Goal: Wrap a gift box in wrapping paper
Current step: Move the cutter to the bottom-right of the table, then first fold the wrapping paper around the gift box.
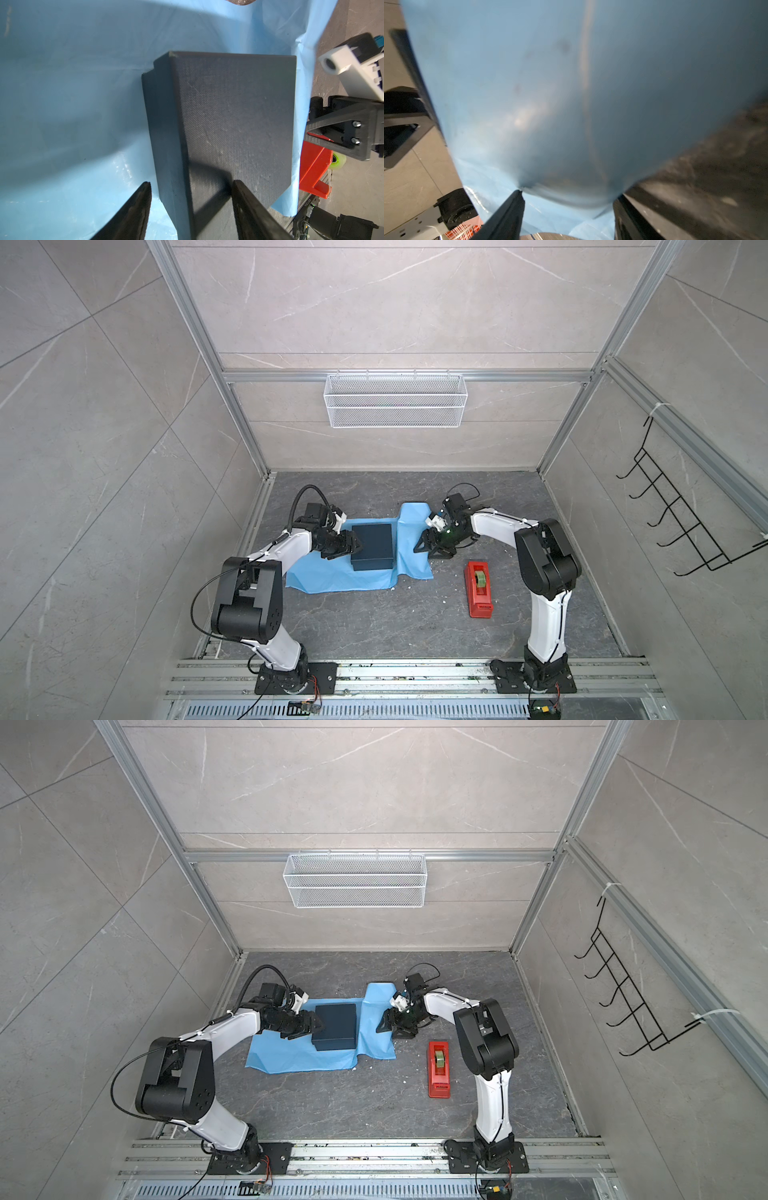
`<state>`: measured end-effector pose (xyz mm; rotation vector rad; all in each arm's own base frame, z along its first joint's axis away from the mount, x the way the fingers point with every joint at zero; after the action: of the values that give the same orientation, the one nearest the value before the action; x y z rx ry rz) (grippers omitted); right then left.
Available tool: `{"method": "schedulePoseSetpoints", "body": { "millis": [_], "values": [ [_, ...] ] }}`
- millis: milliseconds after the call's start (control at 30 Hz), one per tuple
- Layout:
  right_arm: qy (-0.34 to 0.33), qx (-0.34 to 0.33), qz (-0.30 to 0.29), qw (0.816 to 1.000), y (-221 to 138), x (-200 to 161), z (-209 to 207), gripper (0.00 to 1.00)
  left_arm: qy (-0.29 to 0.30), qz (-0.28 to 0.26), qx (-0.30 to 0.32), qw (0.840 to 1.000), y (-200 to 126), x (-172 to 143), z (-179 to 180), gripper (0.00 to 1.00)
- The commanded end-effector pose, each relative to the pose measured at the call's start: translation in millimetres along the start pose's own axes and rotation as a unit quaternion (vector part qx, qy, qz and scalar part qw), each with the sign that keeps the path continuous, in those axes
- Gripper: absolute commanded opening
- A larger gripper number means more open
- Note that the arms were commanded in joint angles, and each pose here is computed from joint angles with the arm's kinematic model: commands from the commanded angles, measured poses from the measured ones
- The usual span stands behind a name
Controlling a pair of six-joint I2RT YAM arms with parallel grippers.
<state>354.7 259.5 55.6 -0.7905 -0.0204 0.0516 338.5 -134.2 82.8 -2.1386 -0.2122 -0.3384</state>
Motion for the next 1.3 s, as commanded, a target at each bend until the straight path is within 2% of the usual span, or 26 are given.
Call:
{"method": "schedulePoseSetpoints", "body": {
  "millis": [0,200,267,633,767,933,1133,1267],
  "values": [
    [-0.019,0.071,-0.035,0.997,-12,13,34,0.70,0.007,0.003,0.022,1.000,-3,0,5,0.64],
    [-0.009,0.133,-0.056,0.990,-13,20,51,0.70,0.007,0.003,0.022,1.000,-4,0,4,0.64],
    [-0.025,0.150,-0.070,0.986,-19,22,59,0.70,0.008,0.002,0.020,1.000,-2,-1,5,0.64],
    [-0.057,0.172,-0.127,0.975,-59,41,74,0.71,-0.004,0.014,0.018,1.000,3,-1,6,0.64],
    [-0.069,0.189,-0.119,0.972,-66,37,85,0.71,0.003,0.005,0.017,1.000,-1,0,4,0.64],
    [-0.052,0.164,-0.105,0.980,-62,24,72,0.69,0.005,0.005,0.018,1.000,-3,1,3,0.64],
    [-0.039,0.131,-0.101,0.985,-66,-8,57,0.62,0.006,0.006,0.018,1.000,-1,0,4,0.64],
    [-0.035,0.119,-0.103,0.987,-74,-20,58,0.54,0.008,0.001,0.020,1.000,-4,1,4,0.64]
  ]
}}
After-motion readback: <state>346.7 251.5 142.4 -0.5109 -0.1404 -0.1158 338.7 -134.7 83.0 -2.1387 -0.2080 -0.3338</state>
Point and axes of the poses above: each gripper's point midway between its finger pads, its own y axis out along the fingers, its own z axis along the line the jaws close on, x = y × z, the point moved 1 cm from there along -y, back along the fingers, and after that the axes turned 2 degrees about y, right-handed, at the moved point
